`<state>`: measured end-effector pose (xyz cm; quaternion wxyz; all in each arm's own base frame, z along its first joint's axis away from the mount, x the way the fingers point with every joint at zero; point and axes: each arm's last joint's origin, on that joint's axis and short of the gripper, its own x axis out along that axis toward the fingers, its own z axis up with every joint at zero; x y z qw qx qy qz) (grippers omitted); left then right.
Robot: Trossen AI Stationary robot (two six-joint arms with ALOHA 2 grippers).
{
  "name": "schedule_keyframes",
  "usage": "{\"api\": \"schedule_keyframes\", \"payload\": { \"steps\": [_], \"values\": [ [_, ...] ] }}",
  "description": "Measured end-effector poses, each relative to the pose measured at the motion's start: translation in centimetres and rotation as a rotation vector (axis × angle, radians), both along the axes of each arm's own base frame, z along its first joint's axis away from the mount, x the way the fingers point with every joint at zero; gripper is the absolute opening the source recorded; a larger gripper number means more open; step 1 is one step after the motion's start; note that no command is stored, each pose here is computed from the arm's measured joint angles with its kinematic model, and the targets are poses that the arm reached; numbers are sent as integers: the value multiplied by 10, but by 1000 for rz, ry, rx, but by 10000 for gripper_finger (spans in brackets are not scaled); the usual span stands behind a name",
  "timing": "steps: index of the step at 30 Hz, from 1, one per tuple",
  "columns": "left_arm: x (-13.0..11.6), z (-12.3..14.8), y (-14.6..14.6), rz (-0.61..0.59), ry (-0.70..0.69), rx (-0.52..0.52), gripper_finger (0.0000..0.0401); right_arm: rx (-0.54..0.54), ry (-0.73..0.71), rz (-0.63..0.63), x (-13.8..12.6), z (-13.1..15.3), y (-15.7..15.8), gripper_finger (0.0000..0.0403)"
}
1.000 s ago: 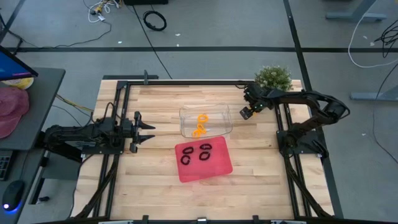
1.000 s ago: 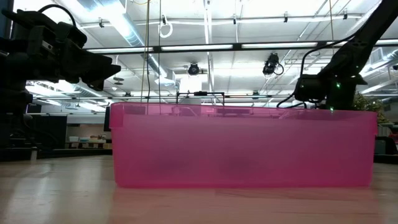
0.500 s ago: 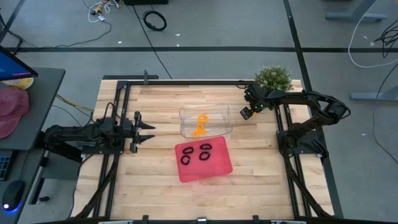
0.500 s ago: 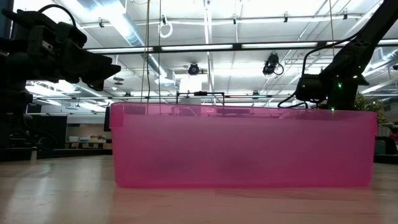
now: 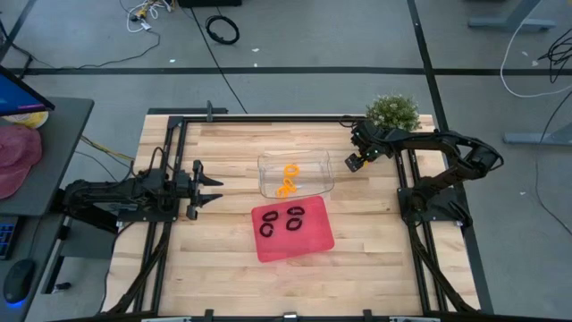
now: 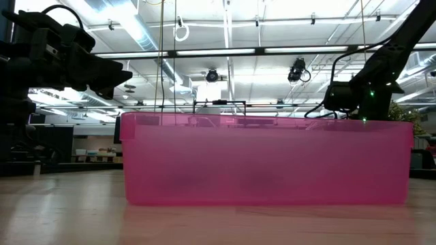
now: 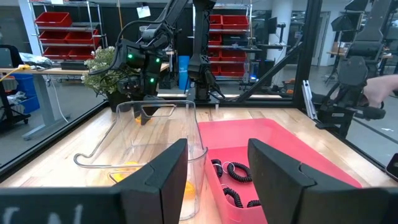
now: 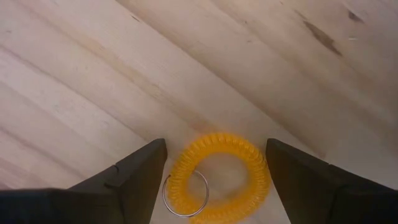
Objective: Sort spring keychains
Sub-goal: Put the yellow spring keychain into the transparent bin
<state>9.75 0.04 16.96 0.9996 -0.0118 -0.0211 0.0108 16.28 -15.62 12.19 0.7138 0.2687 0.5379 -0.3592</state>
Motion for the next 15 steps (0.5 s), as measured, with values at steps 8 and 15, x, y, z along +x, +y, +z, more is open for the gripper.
{"api": "schedule_keyframes", "payload": {
  "steps": [8,15],
  "values": [
    [0,0,0,0,0,0,172,29,20,3,-2,-1,2,286],
    [0,0,0,0,0,0,172,35,17,-7,-2,-1,2,262]
  ]
}}
